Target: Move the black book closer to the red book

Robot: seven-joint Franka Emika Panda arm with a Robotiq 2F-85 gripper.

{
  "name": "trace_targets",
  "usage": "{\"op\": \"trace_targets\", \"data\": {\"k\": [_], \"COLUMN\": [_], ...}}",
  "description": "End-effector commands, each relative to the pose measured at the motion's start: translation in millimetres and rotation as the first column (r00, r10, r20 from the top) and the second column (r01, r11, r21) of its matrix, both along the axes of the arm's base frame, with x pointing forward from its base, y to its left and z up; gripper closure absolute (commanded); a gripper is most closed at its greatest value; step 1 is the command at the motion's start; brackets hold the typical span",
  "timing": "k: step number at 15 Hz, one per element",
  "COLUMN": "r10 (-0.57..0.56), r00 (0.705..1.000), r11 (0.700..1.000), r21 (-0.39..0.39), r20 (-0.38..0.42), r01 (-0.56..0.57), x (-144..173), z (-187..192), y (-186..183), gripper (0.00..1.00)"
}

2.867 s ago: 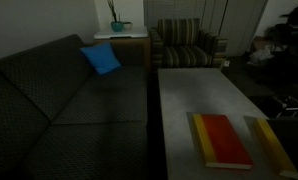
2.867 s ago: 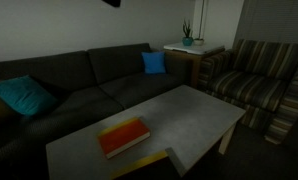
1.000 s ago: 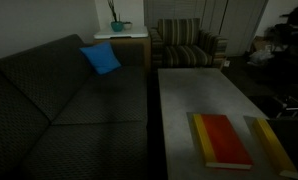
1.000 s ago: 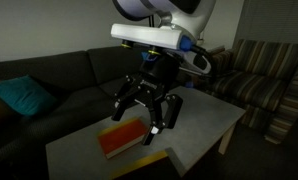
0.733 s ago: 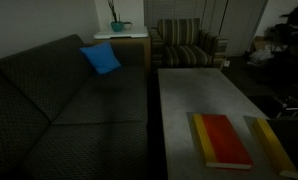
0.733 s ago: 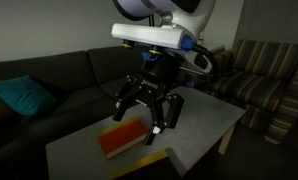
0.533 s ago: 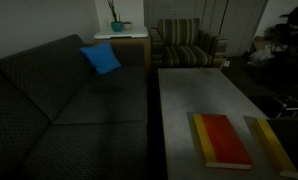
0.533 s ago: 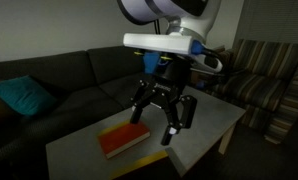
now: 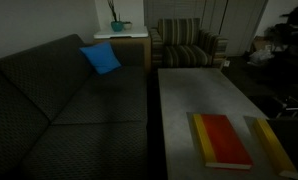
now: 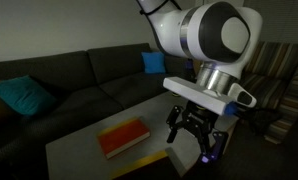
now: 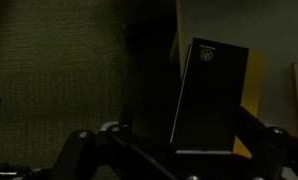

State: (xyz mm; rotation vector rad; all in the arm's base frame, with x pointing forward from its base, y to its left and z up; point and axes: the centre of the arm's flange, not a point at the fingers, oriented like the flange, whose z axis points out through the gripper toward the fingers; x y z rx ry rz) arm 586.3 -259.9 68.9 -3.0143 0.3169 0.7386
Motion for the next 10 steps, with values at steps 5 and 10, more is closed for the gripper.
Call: {"op": "trace_targets", "data": {"k": [5, 10], "r10": [0.005, 0.005], "r00": [1.000, 1.000], "r11": [1.000, 1.000], "r21": [0.002, 0.003], "r20": [0.010, 0.009], "r01": [-0.005, -0.005], "x": [6.0, 5.9], "z": [4.0, 3.9], "y": [3.7, 3.7], "gripper": [0.00, 0.00]}}
